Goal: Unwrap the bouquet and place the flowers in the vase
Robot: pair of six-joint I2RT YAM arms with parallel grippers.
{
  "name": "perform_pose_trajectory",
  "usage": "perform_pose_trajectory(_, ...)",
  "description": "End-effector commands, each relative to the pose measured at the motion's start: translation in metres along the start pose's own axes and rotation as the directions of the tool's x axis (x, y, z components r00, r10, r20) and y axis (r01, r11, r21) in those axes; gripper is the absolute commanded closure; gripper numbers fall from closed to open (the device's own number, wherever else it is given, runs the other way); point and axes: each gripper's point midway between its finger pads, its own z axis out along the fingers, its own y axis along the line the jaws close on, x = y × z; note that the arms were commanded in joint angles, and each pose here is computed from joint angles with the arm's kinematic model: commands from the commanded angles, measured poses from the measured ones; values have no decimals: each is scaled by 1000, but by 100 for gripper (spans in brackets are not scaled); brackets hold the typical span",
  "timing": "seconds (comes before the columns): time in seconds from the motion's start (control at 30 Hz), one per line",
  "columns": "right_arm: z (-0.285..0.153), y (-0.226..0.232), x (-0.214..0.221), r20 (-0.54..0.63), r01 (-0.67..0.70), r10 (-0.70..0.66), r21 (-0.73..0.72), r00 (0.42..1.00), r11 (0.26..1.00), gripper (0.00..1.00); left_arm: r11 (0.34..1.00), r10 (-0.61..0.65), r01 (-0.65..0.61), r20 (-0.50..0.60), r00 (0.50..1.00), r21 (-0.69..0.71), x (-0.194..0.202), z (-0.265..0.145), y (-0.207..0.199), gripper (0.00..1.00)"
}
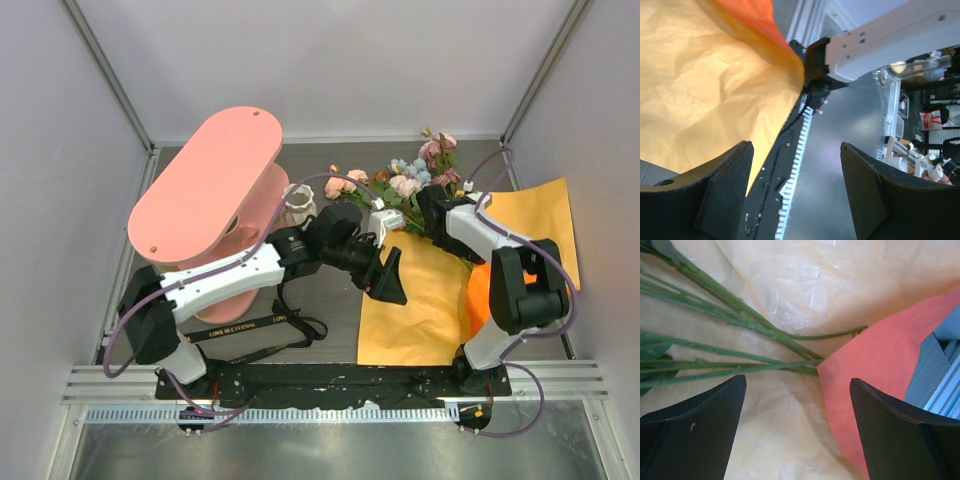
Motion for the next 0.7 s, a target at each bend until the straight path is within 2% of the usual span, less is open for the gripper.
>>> perform_pose_trajectory(0.0, 31, 1, 8, -26, -17, 19, 68, 999, 998, 10, 994, 32, -32, -5, 999, -100, -2, 32, 35, 29)
perform_pose_trajectory(0.1, 45, -6, 18, -39, -41, 46, 100, 998, 994, 16, 956, 79, -84, -28, 996, -282, 6, 46, 76, 41)
perform_pose_trajectory(0.17, 51, -12, 19, -35, -73, 78, 118, 996, 990, 27, 925, 97, -108, -49, 994, -364, 10, 59, 101, 45)
perform_pose_trajectory(0.2, 52, -17, 20, -32, -87, 91, 129, 995, 988, 33, 922, 93, -108, -57, 994, -371, 9, 64, 103, 53)
perform_pose_trajectory(0.27, 55, -29, 18, -20, -126, 131, 156, 991, 980, 52, 913, 51, -78, -78, 996, -400, 16, 78, 120, 66)
perform_pose_trajectory(0.33, 50, -45, 14, 6, -168, 170, 173, 985, 970, 69, 908, 7, -43, -88, 996, -416, 19, 91, 131, 75)
perform_pose_trajectory(0.43, 36, -66, 6, 48, -249, 245, 171, 968, 953, 73, 902, -42, 4, -78, 996, -432, 21, 106, 137, 83)
perform_pose_trajectory(0.47, 31, -71, 3, 65, -287, 280, 173, 958, 942, 74, 887, -78, 22, -102, 992, -460, 33, 111, 149, 90)
perform_pose_trajectory(0.57, 10, -108, -8, 162, -366, 337, 208, 928, 907, 80, 837, -158, 80, -100, 982, -542, 47, 119, 173, 100)
perform_pose_trajectory(0.63, -6, -139, -13, 247, -474, 421, 217, 873, 854, 81, 822, -173, 87, -100, 980, -563, 48, 120, 178, 100)
perform_pose_trajectory(0.67, -15, -154, -16, 282, -544, 485, 188, 828, 818, 82, 809, -183, 91, -102, 978, -581, 51, 119, 183, 100)
